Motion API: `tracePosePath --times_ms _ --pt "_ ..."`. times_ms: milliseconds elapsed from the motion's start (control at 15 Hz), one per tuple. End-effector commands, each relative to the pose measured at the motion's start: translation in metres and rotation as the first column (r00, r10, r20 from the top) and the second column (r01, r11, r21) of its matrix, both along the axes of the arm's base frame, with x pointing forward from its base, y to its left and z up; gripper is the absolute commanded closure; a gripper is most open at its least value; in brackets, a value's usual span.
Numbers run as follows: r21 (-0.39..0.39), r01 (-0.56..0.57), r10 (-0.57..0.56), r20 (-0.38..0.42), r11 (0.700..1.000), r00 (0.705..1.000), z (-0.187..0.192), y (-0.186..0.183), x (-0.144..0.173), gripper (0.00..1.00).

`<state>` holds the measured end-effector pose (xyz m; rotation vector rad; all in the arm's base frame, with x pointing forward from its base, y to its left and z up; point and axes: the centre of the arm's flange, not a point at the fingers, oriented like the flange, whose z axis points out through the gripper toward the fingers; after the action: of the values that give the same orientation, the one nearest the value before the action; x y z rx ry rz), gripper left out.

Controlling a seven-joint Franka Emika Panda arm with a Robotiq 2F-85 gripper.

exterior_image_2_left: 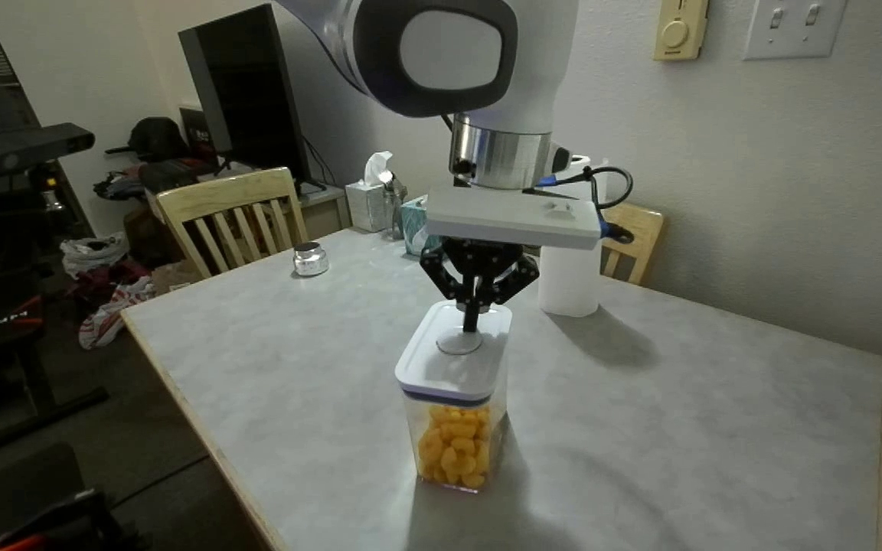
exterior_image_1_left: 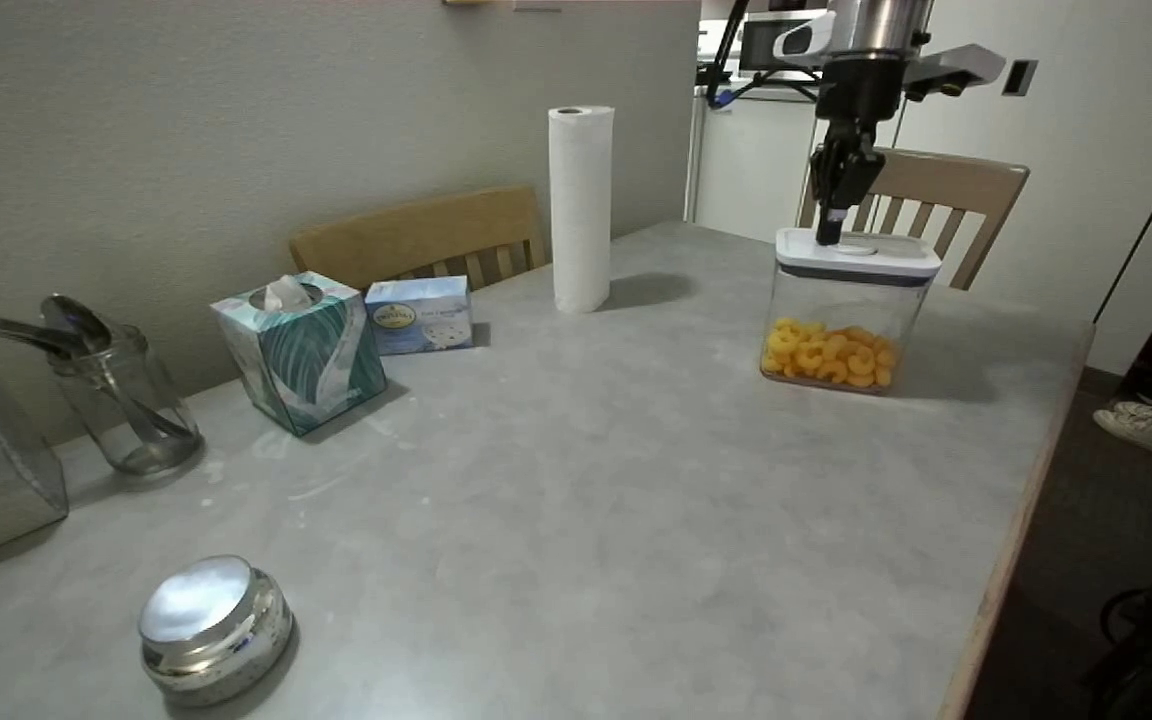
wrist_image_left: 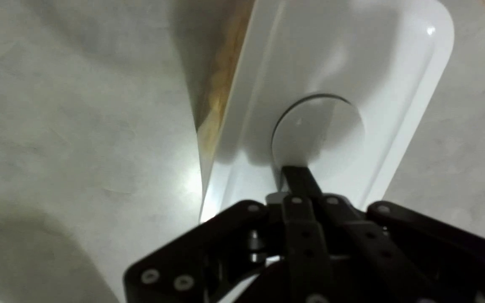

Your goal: Place the lid on the container then push the button

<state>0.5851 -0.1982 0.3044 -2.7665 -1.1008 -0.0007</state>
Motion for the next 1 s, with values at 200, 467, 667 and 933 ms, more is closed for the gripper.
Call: tracePosePath --times_ms 200,467,667,933 --pt "0.103 0.009 -0.001 -0.083 0.995 0.997 -0.075 -0.019 0.005 1.00" --pt "0.116 0.016 -0.003 -0.112 0.993 0.994 -0.077 -0.021 0.006 1.00" --pt "0.119 0.019 -0.005 -0.116 0.993 0.993 -0.071 -0.022 0.005 1.00" --pt "0.100 0.023 -0.012 -0.116 0.995 0.993 -0.049 -0.017 0.001 1.00"
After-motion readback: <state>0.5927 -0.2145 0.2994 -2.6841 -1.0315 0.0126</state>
